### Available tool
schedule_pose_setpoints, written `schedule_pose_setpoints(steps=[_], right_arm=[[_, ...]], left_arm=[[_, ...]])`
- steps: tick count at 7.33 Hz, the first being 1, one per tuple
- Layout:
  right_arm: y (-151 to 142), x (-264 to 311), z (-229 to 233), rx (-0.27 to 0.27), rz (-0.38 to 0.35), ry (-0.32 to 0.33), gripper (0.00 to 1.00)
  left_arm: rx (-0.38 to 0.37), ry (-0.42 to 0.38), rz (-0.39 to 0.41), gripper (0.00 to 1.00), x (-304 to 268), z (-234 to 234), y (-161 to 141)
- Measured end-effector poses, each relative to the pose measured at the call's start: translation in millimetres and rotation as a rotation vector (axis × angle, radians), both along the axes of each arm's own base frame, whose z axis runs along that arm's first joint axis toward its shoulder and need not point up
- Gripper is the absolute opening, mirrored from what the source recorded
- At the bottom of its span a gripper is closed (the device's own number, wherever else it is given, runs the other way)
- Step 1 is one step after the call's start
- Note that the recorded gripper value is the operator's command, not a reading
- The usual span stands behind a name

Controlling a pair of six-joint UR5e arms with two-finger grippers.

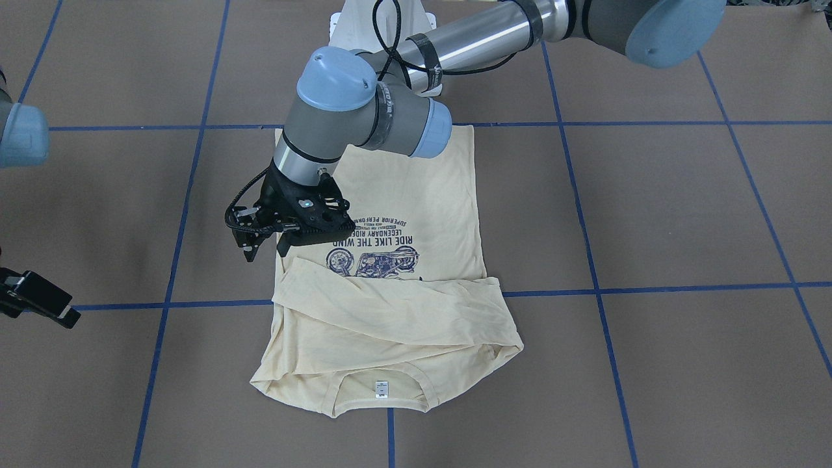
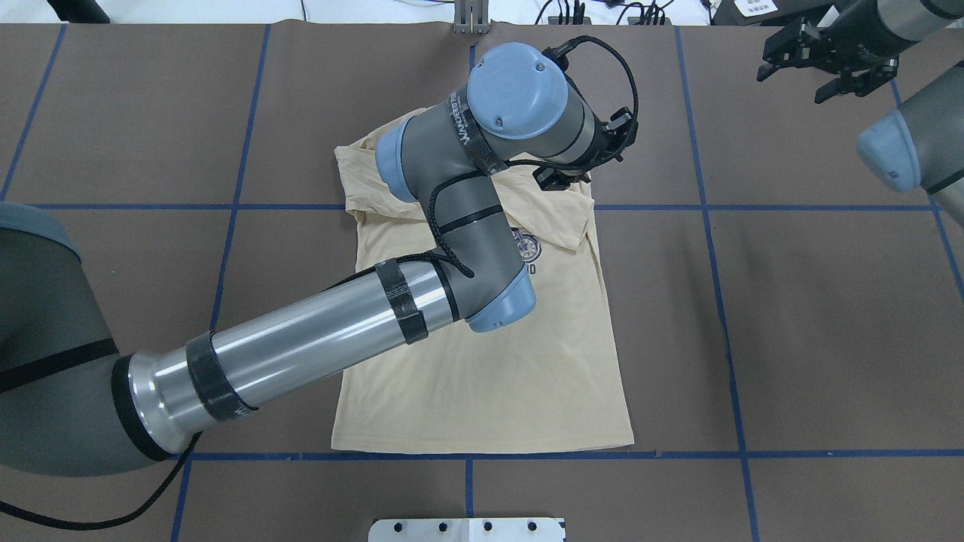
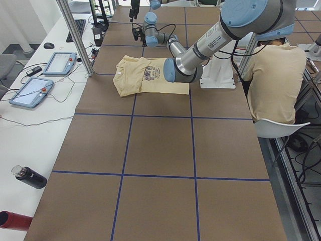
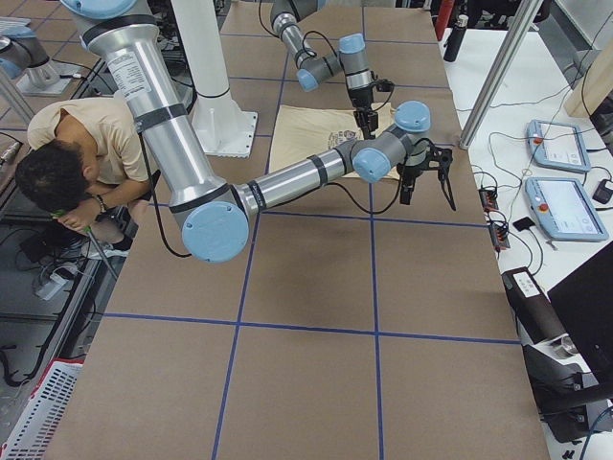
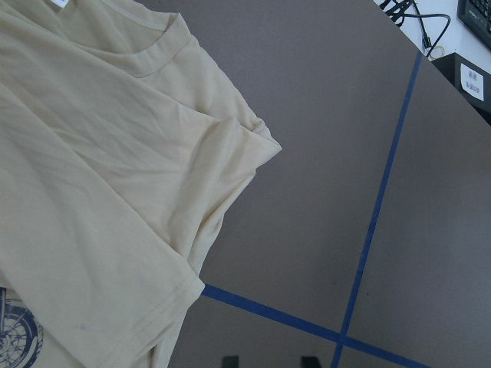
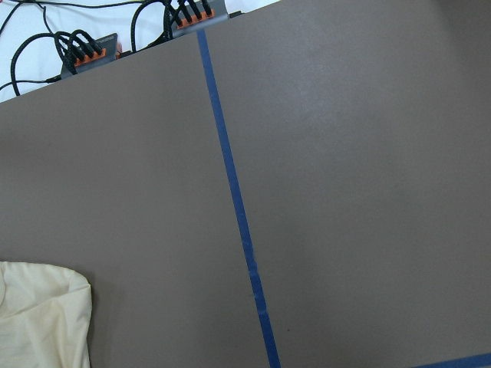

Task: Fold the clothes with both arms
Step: 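Release the sleeve and move both grippers down to the shirt's hem corners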

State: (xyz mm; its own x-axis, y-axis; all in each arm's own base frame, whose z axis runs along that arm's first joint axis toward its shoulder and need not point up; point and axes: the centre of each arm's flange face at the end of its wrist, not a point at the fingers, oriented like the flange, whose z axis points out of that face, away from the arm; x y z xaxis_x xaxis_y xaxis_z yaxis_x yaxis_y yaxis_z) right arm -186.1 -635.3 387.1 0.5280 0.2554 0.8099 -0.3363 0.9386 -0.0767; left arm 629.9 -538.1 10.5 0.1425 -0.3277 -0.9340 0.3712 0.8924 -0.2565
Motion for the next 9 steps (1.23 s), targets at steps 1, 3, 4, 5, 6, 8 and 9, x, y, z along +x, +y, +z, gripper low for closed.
schedule_pose_setpoints(steps=[1, 3, 4, 5, 6, 8, 9], right_arm=[[15.2, -17.3, -13.8, -0.037, 0.012, -0.034, 0.98], [78.1, -60.7, -28.3, -0.113, 0.027, -0.075, 0.96], [120.9, -86.7, -32.3, -0.133, 0.050, -0.067, 0.96], [164.5, -111.8, -36.4, -0.143, 0.078, -0.055, 0.96], [206.4, -131.7, -36.6, -0.164, 0.099, -0.049, 0.98], [290.9, -178.6, -31.0, -0.205, 0.179, -0.053, 0.99], [329.8, -202.4, -24.7, -0.226, 0.217, -0.064, 0.98]], left_arm=[[0.007, 0.013, 0.008, 0.57, -10.5, 3.6, 5.1], [0.053, 0.032, 0.023, 0.57, -53.3, 42.6, 21.0], [0.110, 0.014, 0.033, 0.57, -77.4, 68.8, 31.4], [0.176, -0.025, 0.047, 0.57, -98.1, 93.5, 40.2], [0.247, -0.071, 0.062, 0.57, -121.0, 118.1, 48.3], [0.366, -0.154, 0.083, 0.56, -184.4, 172.5, 74.4], [0.403, -0.180, 0.092, 0.56, -216.4, 193.3, 92.3]])
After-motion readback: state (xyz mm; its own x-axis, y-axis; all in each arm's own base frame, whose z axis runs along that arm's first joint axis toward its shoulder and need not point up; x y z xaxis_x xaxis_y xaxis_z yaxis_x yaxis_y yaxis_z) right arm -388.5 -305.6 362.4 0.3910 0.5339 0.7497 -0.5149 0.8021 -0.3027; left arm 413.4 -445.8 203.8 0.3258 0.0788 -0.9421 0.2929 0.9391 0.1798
